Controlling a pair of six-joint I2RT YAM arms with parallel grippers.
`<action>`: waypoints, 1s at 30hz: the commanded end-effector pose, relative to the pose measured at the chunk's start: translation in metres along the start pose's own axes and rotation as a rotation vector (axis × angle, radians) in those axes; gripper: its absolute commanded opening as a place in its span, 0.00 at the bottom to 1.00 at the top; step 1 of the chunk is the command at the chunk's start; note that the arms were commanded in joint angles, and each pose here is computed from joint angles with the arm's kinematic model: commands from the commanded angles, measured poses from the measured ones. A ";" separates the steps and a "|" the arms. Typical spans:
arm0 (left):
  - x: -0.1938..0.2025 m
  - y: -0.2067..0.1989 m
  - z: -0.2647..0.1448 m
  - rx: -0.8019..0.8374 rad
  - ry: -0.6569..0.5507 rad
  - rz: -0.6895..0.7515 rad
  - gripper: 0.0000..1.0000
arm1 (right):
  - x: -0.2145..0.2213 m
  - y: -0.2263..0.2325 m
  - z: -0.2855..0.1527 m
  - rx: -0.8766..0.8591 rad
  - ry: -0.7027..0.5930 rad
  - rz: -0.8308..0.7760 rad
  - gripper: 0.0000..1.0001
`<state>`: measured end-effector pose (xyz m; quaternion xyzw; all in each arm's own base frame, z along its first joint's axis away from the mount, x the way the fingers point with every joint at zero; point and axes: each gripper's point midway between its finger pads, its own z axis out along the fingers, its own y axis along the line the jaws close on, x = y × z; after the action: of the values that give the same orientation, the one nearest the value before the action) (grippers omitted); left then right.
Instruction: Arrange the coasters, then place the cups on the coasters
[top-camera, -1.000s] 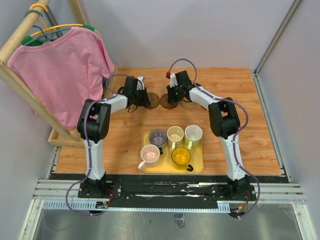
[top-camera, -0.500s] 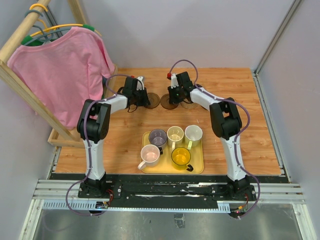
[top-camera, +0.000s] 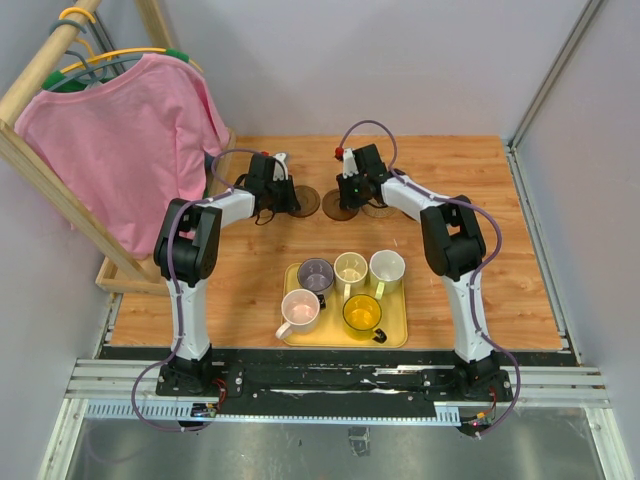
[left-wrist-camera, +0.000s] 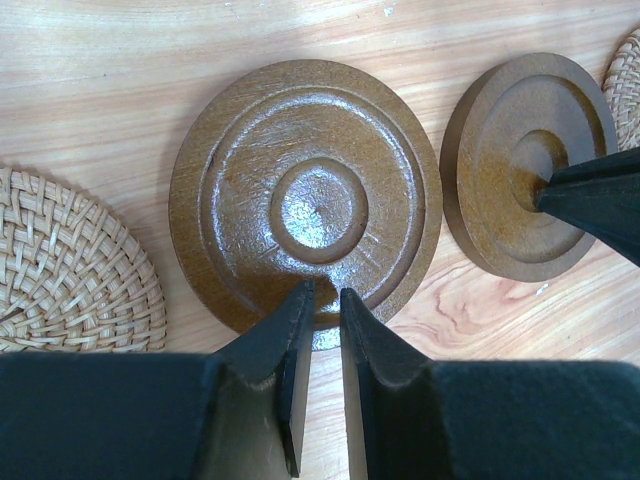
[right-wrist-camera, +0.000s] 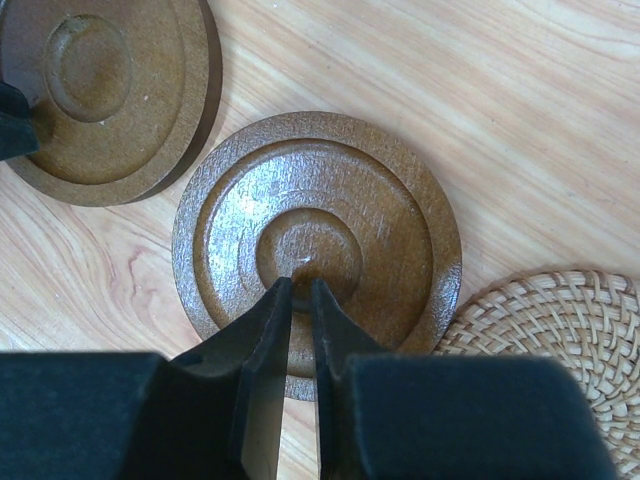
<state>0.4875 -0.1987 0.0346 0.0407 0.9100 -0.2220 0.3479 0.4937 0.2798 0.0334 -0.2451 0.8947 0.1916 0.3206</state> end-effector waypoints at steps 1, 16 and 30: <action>0.017 0.008 -0.007 -0.036 0.053 0.003 0.22 | 0.012 0.001 0.001 0.006 0.067 -0.015 0.15; 0.008 -0.001 -0.010 -0.001 0.034 0.008 0.22 | -0.033 0.019 -0.008 -0.067 -0.031 -0.048 0.20; -0.033 -0.037 -0.041 0.121 -0.081 0.041 0.22 | -0.046 0.004 -0.057 0.069 -0.086 -0.046 0.19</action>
<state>0.4782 -0.2041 0.0568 0.0530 0.9029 -0.2441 0.3499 0.4997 0.2823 0.0822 -0.2528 0.8819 0.1941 0.3473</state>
